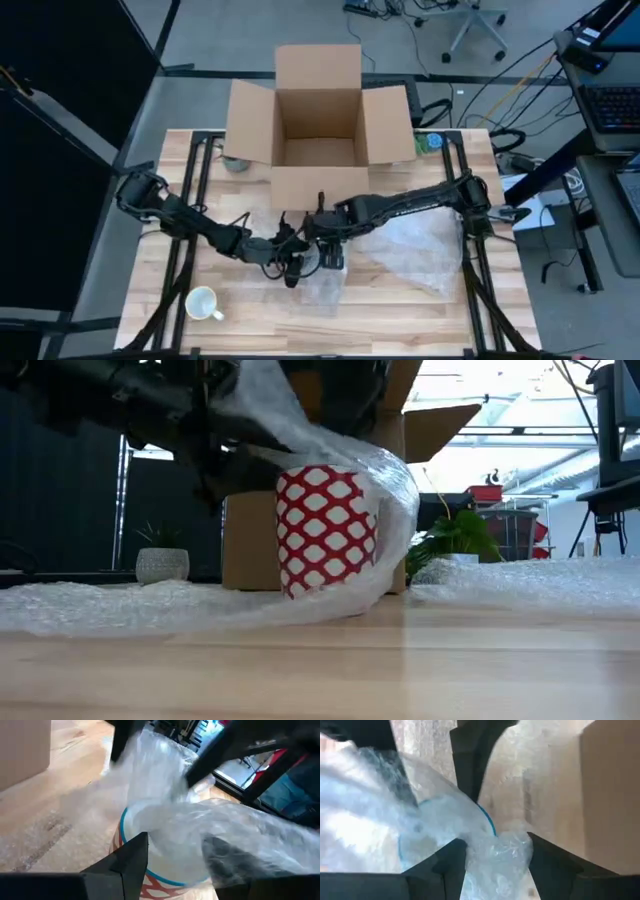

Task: Wrap mug
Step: Wrap the red mug with the left bubble wrap

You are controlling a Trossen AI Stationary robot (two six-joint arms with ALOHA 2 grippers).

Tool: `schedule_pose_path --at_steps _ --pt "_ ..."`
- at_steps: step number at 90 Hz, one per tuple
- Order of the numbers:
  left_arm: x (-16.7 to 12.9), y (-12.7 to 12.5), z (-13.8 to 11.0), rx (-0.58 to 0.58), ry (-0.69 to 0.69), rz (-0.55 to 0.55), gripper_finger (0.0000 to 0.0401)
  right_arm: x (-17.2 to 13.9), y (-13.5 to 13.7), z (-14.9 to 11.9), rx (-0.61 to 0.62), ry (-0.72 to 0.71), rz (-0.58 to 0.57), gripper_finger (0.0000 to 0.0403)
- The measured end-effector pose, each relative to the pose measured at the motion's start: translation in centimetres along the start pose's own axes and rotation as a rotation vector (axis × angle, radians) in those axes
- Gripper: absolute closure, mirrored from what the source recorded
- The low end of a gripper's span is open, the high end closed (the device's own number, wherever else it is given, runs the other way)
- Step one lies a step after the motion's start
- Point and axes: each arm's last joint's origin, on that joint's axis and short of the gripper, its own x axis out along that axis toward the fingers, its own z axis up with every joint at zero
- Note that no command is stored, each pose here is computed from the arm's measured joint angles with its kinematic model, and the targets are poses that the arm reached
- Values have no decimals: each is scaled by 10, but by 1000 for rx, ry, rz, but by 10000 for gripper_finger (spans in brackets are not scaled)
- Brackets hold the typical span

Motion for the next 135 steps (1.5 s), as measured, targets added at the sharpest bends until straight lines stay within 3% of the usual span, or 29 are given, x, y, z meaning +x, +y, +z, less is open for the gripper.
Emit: schedule_pose_path --at_steps 30,40,63,95,117,135 --pt "0 0 0 0 1 1 223 -27 11 7 -52 -54 -3 227" --pt "0 0 0 -1 0 -1 223 -15 14 8 -55 -85 -10 227" --pt "-5 -2 5 -2 -6 -9 223 39 15 -19 -41 29 -46 227" --pt "-7 -2 8 -5 -6 -12 223 19 23 2 -78 -154 -43 227" --pt "-29 -14 18 0 23 -55 223 18 24 8 -85 -224 -62 227" --pt "-46 -9 20 0 122 35 223 31 20 6 -92 -231 -82 227"
